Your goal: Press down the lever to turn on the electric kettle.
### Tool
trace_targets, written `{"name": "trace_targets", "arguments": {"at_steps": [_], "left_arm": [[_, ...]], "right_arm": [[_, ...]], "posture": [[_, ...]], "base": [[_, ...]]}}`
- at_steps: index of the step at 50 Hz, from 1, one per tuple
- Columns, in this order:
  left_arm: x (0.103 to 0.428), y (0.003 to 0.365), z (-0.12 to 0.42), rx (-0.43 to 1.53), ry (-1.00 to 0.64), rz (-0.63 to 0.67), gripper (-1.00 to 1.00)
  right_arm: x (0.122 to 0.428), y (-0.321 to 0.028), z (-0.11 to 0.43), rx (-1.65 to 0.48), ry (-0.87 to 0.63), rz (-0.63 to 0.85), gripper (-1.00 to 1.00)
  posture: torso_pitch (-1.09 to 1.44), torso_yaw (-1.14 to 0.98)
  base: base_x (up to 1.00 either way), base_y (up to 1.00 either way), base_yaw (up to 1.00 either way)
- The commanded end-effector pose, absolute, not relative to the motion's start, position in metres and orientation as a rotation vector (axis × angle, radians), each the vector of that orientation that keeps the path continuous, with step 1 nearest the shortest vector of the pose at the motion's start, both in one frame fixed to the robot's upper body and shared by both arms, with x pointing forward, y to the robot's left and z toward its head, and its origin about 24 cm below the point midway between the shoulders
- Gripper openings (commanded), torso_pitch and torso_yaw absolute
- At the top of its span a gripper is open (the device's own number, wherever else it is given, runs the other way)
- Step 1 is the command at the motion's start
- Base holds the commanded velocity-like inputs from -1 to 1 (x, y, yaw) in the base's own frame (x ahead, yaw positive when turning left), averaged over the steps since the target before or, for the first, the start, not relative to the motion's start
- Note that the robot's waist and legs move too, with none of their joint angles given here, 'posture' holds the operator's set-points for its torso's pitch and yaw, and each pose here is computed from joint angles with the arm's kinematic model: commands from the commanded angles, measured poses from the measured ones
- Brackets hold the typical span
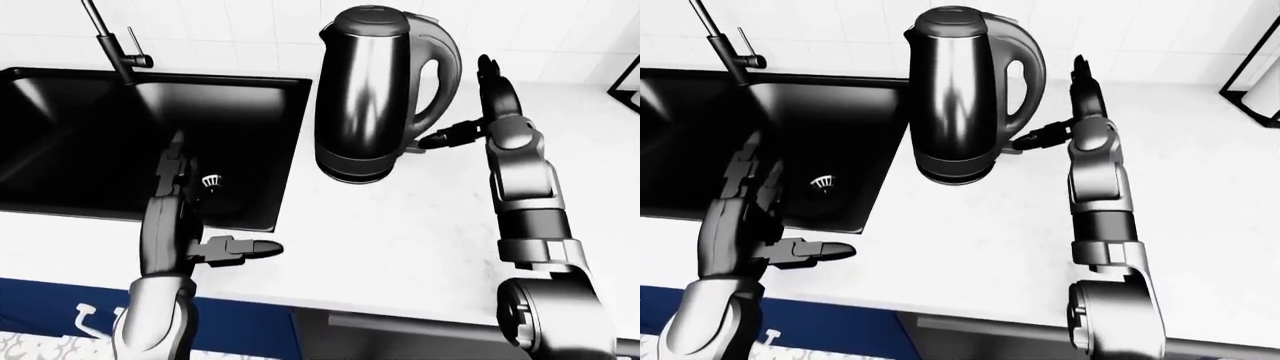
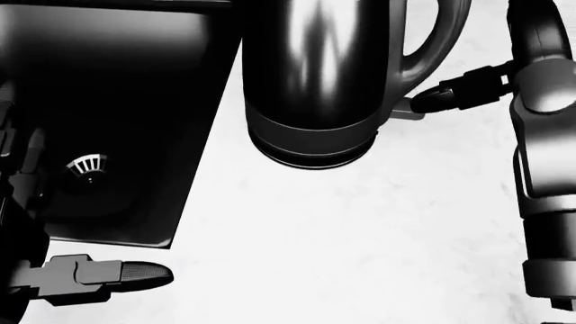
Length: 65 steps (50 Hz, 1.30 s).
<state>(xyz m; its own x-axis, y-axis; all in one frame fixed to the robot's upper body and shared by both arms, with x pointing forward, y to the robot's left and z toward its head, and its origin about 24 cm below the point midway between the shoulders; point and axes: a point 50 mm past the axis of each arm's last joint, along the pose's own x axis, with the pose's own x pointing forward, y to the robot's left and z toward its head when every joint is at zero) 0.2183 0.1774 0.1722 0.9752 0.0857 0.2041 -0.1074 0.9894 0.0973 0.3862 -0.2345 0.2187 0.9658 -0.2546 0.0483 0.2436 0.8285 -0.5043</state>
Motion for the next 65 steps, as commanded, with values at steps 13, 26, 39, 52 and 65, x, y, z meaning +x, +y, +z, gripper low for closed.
{"name": "trace_targets", "arguments": {"at_steps": [13,26,39,52,65], "left_arm": [[0.214,0.176,0.183,0.116,-0.281,0.096,1.0],[0.215,0.176,0.183,0.116,-0.28,0.095,1.0],[0.214,0.176,0.183,0.115,-0.284,0.097,1.0],[0.215,0.176,0.184,0.116,-0.285,0.096,1.0],[0.214,0.176,0.184,0.115,-0.289,0.096,1.0]], "right_arm": [[0.386,-0.236,0.25,-0.527,-0.097,-0.302,1.0],[0.397,-0.235,0.251,-0.559,-0.082,-0.314,1.0],[0.403,-0.23,0.244,-0.589,-0.056,-0.306,1.0],[0.407,-0.233,0.232,-0.606,-0.023,-0.308,1.0],[0.411,-0.233,0.211,-0.681,0.059,-0.292,1.0]], "posture": [[0.0,0.0],[0.0,0.0],[0.0,0.0],[0.0,0.0],[0.0,0.0]], "base": [[0.0,0.0,0.0],[0.0,0.0,0.0],[0.0,0.0,0.0],[0.0,0.0,0.0],[0.0,0.0,0.0]]}}
